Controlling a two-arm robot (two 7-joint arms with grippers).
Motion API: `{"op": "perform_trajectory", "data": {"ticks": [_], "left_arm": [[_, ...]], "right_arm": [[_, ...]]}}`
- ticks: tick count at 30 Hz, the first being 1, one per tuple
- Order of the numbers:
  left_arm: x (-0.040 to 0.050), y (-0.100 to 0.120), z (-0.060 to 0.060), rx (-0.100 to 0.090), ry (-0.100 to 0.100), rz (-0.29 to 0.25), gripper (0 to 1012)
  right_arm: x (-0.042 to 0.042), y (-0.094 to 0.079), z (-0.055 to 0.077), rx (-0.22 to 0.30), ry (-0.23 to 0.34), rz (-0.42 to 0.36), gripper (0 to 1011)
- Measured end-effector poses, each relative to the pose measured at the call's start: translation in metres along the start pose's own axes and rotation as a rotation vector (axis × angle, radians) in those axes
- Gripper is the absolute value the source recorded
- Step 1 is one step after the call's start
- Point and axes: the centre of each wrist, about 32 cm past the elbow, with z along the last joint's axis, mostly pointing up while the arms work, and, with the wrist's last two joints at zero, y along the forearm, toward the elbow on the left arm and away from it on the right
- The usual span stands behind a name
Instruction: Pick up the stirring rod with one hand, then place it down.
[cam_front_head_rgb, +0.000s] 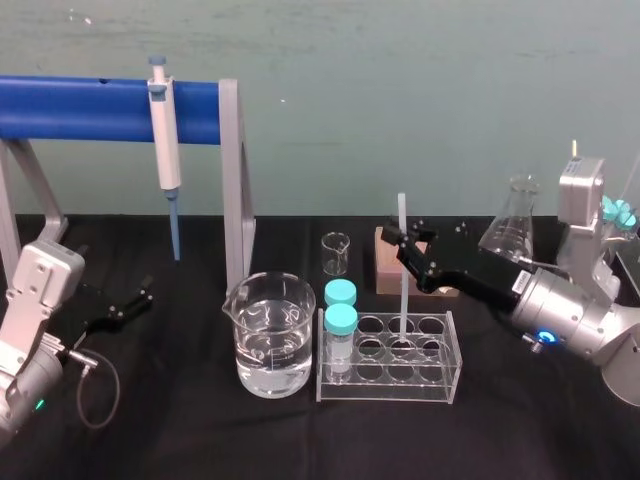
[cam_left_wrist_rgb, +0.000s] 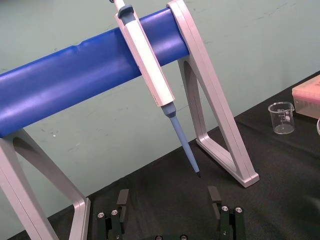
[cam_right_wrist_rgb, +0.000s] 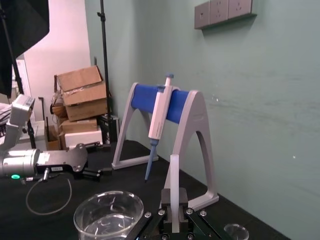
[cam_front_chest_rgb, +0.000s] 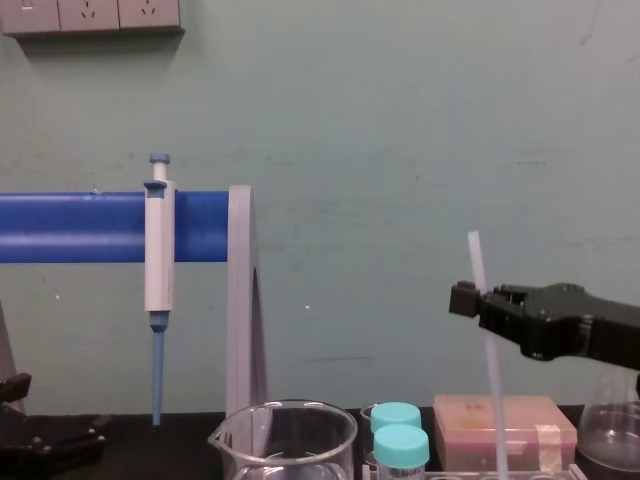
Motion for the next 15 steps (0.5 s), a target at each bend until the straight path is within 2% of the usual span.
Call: {"op": "perform_trajectory", "data": {"ticks": [15], "left_arm": [[0.0000,0.000,0.000,0.000,0.000,0.000,1000]], "right_arm": [[-0.0063,-0.001,-0.024,-0.038,0.010,-0.020,66]]}}
